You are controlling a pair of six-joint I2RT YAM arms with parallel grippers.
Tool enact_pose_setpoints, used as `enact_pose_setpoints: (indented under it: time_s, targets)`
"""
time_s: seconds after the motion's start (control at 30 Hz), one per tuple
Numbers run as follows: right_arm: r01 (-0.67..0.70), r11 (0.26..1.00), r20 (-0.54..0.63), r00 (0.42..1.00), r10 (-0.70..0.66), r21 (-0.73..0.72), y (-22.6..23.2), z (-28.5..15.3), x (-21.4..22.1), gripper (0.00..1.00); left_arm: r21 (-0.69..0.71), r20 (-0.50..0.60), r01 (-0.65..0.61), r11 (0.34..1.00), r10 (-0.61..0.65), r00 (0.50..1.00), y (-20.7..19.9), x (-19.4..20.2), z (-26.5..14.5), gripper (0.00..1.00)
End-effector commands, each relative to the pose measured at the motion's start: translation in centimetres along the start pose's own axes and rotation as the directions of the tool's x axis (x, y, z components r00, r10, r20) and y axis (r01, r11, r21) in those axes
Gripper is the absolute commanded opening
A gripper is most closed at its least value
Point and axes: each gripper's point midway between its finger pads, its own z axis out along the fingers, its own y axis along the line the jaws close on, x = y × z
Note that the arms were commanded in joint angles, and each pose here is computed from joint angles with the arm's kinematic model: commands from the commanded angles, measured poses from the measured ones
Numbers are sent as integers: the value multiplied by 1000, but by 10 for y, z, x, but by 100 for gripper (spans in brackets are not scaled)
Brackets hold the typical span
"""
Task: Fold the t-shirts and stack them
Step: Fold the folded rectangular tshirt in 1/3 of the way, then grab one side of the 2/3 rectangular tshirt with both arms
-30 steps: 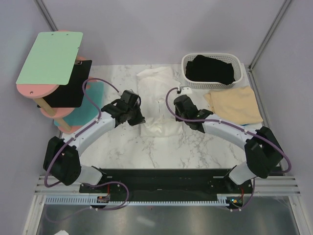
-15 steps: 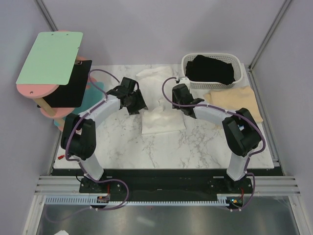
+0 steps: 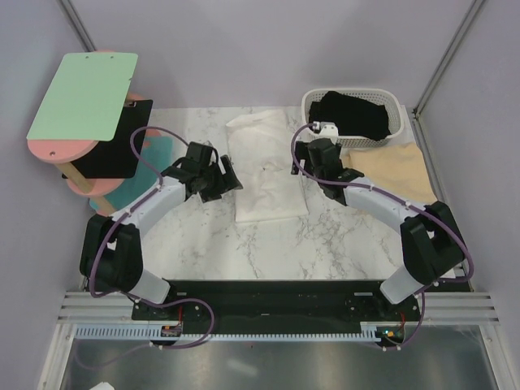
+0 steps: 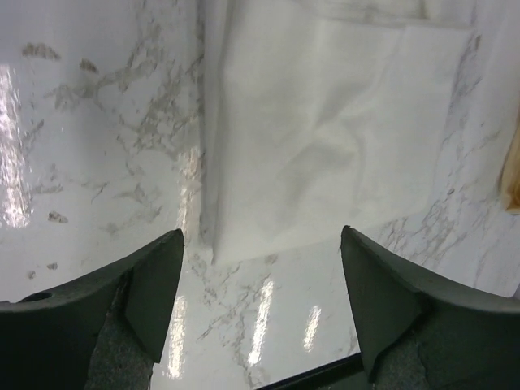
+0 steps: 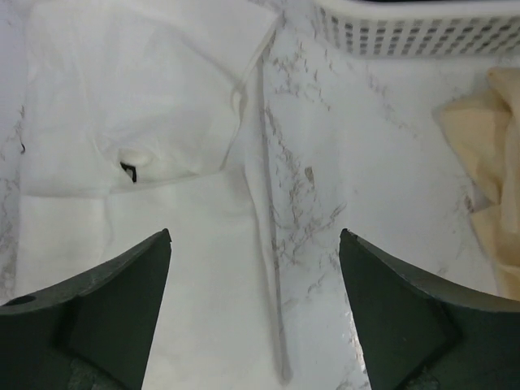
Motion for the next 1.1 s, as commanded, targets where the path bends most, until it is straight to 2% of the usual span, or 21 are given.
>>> enact_pose_setpoints:
  time_s: [0.0, 0.03, 0.37, 0.57, 0.6, 0.63, 0.67, 0.7, 0.73, 0.8, 0.93, 1.07]
  targets:
    - [-64, 997, -225, 973, 53, -42, -4, -9, 70, 86, 18, -66, 27, 999, -26, 997, 19, 41, 11, 81]
    - [-71, 997, -260, 964, 58, -42, -7, -11, 84, 80, 34, -67, 35, 999, -33, 997, 18, 44, 14, 80]
    - [-152, 986, -396, 911, 115, -62, -7, -19, 141, 69, 25, -133, 64, 998, -60, 989, 35, 79, 35, 72]
    - [-206, 977, -498, 854, 147, -64, -1, -23, 172, 55, 42, -160, 73, 996, -65, 985, 30, 87, 45, 56]
    - [-209, 976, -510, 847, 150, -61, -2, -25, 177, 51, 38, -165, 75, 996, -68, 984, 31, 88, 48, 50]
    - [-210, 976, -517, 843, 152, -56, -3, -25, 180, 42, 42, -170, 75, 996, -67, 983, 30, 90, 49, 45]
    - [-223, 973, -535, 831, 155, -64, -1, -28, 183, 39, 40, -176, 75, 996, -67, 982, 30, 91, 50, 39]
    - [-228, 972, -543, 824, 160, -60, -1, -29, 186, 35, 37, -178, 77, 996, -69, 982, 31, 92, 51, 24]
    - [-230, 971, -549, 820, 160, -60, -1, -31, 189, 20, 36, -177, 78, 996, -70, 982, 31, 92, 51, 14]
    - [-237, 969, -560, 813, 158, -70, 0, -36, 191, 0, 32, -182, 83, 996, -76, 980, 33, 95, 50, 2]
    - [-246, 966, -569, 807, 158, -80, -3, -48, 194, 0, 36, -161, 91, 995, -84, 983, 34, 98, 36, 2]
    - [-243, 965, -589, 796, 139, -101, -6, -73, 202, 0, 33, -169, 96, 995, -89, 982, 38, 118, 17, 2]
